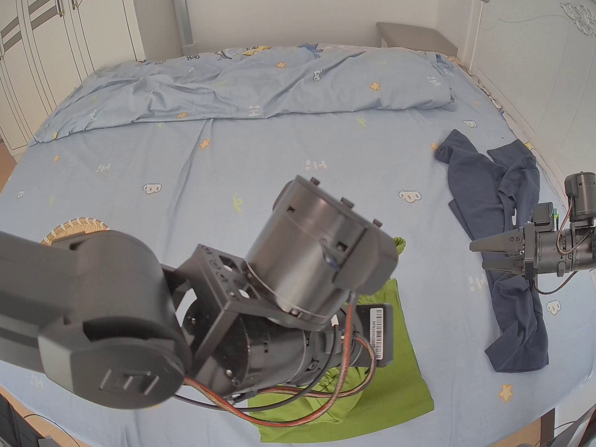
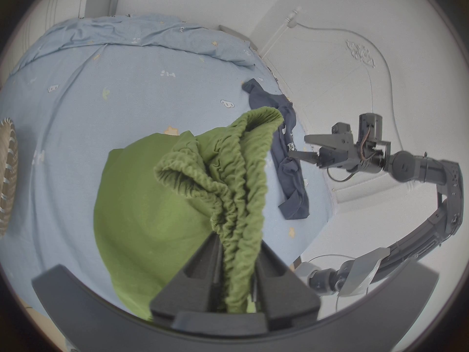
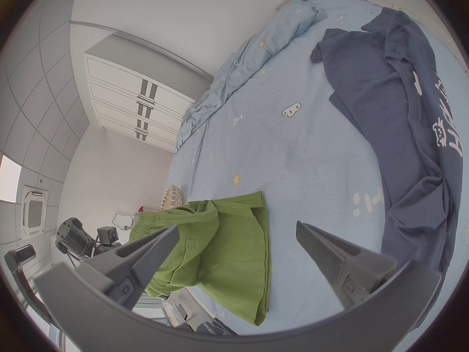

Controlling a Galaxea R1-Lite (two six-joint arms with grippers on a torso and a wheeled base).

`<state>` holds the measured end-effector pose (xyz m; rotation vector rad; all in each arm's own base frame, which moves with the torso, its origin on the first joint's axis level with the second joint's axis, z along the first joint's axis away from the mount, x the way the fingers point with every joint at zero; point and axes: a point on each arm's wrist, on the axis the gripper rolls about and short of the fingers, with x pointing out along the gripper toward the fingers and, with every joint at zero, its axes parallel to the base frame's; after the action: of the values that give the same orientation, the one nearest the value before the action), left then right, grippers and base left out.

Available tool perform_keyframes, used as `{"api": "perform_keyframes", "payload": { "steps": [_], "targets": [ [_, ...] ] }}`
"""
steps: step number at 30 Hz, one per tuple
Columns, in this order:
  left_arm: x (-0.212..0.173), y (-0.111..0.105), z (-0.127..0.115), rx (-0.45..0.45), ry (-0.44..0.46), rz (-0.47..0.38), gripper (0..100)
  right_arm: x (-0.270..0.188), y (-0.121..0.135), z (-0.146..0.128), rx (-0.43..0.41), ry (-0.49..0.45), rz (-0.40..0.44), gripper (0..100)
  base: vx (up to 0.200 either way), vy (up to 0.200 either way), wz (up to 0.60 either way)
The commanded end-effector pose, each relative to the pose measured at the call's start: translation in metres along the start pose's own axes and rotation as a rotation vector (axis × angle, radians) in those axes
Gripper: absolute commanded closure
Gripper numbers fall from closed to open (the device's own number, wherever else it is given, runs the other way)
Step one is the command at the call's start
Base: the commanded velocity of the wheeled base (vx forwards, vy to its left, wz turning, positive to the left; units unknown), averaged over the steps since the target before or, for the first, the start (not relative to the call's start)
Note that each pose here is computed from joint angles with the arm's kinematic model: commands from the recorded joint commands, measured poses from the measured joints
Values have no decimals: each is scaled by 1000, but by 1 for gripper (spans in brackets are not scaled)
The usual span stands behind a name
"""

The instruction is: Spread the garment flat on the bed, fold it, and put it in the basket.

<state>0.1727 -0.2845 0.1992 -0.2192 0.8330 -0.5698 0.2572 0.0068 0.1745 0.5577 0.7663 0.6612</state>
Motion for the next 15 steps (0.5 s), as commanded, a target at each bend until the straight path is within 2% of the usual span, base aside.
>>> {"api": "perform_keyframes", "payload": {
  "steps": [1,9,15],
  "targets": [
    [9,-4,-5,-11,9,-4,0,1,0,0,2,2,1,0,0,0,0],
    [21,-7,-4,-32,-18,-27,0,1,0,0,2,2,1,0,0,0,0],
    [19,-6,2,-118,-35,-50,0,1,0,-1,4,10,4,0,0,0,0]
  ]
}}
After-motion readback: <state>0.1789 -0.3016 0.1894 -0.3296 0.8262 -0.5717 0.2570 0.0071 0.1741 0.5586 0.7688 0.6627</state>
